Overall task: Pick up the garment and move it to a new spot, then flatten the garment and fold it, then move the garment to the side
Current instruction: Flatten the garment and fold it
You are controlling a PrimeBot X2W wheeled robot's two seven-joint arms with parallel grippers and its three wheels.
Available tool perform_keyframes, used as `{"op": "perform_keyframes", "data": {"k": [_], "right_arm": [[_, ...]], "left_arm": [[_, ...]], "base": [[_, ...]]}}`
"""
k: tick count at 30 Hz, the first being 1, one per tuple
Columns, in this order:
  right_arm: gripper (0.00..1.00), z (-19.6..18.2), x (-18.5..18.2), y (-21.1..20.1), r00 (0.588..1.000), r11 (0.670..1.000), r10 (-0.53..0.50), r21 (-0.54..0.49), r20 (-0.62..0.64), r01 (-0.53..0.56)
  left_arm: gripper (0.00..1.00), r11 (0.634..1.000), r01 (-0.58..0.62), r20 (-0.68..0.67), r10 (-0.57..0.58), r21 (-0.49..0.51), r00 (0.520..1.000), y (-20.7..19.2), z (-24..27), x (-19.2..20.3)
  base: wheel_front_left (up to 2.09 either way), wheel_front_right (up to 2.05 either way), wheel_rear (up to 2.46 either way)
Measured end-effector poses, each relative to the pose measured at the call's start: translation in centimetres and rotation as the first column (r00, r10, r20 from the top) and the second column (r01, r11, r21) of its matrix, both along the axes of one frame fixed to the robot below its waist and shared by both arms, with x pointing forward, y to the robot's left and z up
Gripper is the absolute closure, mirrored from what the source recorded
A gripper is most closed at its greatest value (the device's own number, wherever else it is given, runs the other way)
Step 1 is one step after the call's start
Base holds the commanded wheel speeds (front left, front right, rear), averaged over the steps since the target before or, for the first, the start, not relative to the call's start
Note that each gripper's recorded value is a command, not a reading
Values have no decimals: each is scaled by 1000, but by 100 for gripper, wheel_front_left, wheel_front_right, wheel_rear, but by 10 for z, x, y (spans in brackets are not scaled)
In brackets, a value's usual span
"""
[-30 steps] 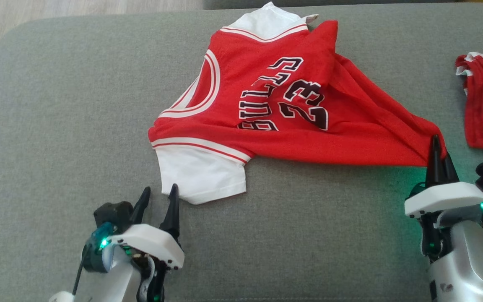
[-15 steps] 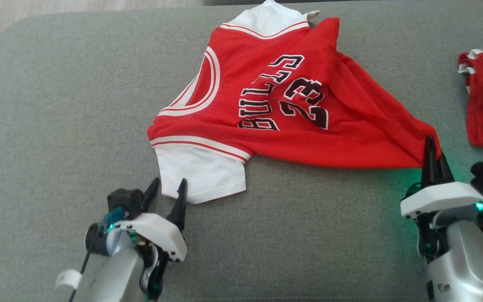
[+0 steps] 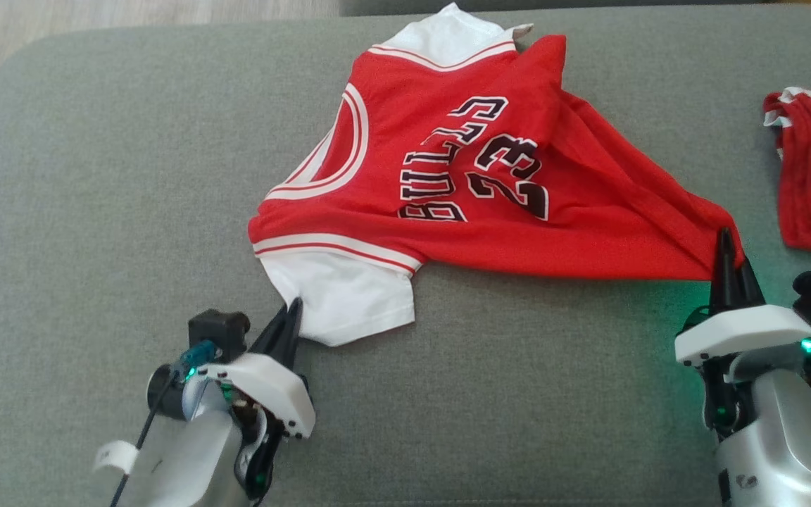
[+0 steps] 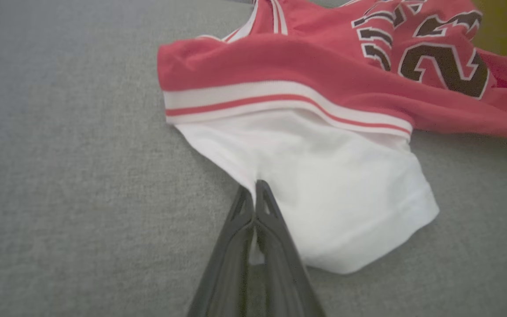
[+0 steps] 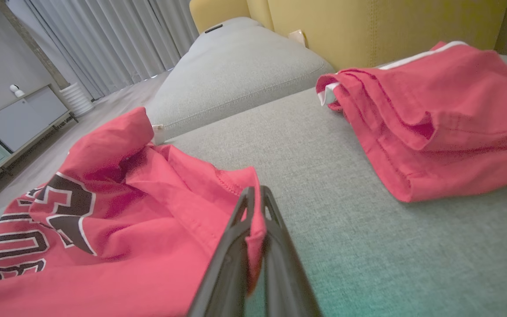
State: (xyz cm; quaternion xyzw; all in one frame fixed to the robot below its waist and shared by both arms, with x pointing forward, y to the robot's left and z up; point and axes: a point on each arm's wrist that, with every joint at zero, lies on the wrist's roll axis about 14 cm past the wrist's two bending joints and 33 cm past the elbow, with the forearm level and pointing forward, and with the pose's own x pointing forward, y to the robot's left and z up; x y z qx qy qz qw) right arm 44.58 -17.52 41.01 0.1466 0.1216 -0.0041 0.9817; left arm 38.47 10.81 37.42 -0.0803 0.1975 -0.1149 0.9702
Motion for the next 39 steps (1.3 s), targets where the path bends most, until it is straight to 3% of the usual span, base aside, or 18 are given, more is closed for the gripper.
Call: {"op": "perform_keyframes", "data": {"k": [3, 6, 8, 14, 20, 26, 30, 36, 39], "right_arm": [[100, 9, 2, 2, 1000, 1000, 6, 4, 27, -6], [100, 22, 5, 12, 999, 993, 4, 114, 42, -8], [100, 36, 8, 19, 997, 992, 26, 122, 71, -34], [100, 108, 22, 36, 971, 982, 92, 139, 221, -125], [100, 201, 24, 39, 907, 971, 129, 136, 401, -198], [100, 309, 3, 38, 775, 972, 148, 54, 615, -228], [100, 356, -21, 29, 698, 981, 146, -11, 701, -194], [100, 385, -48, 23, 650, 984, 154, -56, 744, -170], [100, 378, -51, 22, 673, 984, 165, -79, 721, -157]], "left_arm": [[100, 999, -1, 62, 3, -34, 998, -2, 20, 8], [100, 993, -26, 144, 43, -119, 989, 0, 50, 20], [100, 989, -23, 209, 53, -145, 977, 2, 72, 27], [100, 969, -26, 399, 125, -244, 908, 17, 151, 43], [100, 958, 9, 599, 172, -286, 782, 35, 255, 53], [100, 947, 63, 771, 217, -315, 599, 44, 363, 37], [100, 940, 108, 837, 230, -322, 496, 42, 415, 16], [100, 935, 134, 869, 244, -329, 431, 44, 447, -7], [100, 942, 135, 871, 222, -308, 439, 42, 450, -8]], "base": [[0, 0, 0], [0, 0, 0], [0, 0, 0], [0, 0, 0], [0, 0, 0], [0, 0, 0], [0, 0, 0], [0, 0, 0], [0, 0, 0]]}}
